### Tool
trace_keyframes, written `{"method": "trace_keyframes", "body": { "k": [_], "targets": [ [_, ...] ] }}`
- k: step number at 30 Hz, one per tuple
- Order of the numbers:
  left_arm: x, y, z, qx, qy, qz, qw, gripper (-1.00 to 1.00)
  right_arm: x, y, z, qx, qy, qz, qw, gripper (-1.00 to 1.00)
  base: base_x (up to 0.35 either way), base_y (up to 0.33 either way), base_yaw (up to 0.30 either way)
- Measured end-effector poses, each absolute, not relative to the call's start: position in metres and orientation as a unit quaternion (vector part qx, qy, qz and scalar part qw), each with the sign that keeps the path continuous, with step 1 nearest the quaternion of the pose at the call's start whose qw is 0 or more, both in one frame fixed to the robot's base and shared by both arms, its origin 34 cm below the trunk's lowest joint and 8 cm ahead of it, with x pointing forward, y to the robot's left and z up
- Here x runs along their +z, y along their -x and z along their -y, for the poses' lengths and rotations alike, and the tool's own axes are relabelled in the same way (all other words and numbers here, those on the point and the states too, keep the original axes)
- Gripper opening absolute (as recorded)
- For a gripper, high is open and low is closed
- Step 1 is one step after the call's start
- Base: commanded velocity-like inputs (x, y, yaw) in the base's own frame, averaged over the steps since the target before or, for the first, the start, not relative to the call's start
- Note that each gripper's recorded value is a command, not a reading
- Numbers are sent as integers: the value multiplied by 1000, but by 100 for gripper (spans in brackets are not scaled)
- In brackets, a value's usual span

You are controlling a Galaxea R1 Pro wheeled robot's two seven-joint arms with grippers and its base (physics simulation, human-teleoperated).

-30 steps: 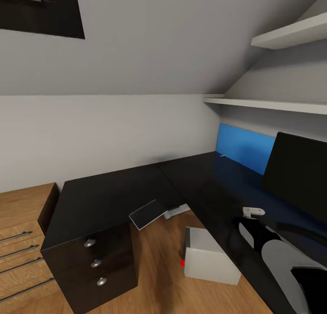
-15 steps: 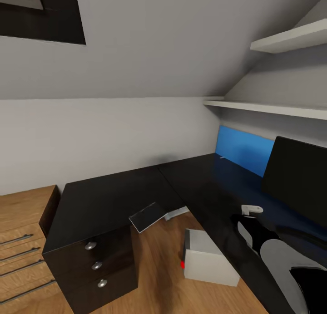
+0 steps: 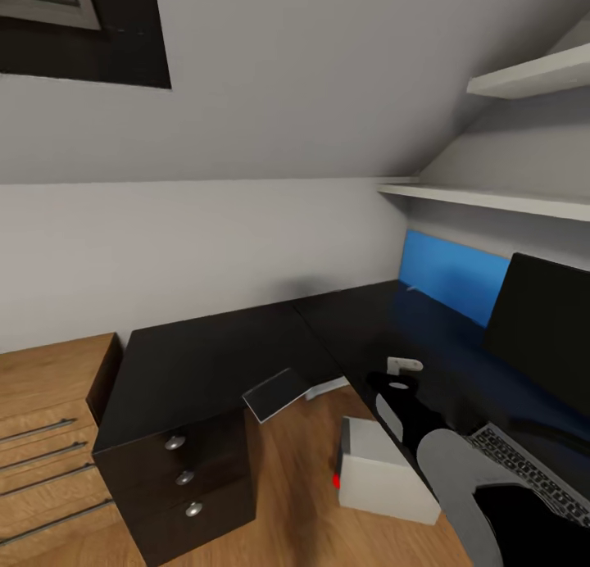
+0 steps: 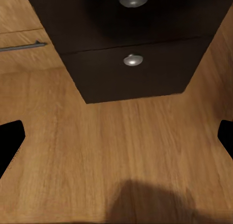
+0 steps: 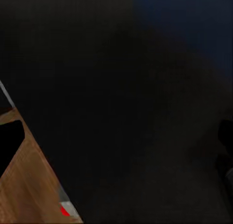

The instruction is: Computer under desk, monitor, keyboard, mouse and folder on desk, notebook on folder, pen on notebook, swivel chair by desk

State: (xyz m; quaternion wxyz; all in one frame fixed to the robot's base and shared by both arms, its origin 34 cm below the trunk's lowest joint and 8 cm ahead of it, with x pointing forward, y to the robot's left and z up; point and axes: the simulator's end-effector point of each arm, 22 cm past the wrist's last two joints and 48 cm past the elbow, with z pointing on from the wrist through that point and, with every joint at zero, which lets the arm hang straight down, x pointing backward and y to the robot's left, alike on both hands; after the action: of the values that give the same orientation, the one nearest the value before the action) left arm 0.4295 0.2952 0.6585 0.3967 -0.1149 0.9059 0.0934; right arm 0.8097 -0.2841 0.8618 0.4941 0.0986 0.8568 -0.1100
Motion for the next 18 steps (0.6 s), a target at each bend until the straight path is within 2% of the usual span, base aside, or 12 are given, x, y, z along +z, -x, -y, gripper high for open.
{"method": "trace_keyframes", "body": {
  "k": [5,13,18],
  "targets": [
    [653,-424,-316,112,132,-905,388,100,865,-806,243,-105,-102,-841,521,100,0,0,270],
    [649,-420,-323,118,135,-906,383,100,852,-794,205,-105,-64,-843,524,100,-4,3,278],
    [648,-419,-326,120,136,-907,381,100,825,-778,203,-113,-44,-855,505,100,-124,138,277]
  ]
}}
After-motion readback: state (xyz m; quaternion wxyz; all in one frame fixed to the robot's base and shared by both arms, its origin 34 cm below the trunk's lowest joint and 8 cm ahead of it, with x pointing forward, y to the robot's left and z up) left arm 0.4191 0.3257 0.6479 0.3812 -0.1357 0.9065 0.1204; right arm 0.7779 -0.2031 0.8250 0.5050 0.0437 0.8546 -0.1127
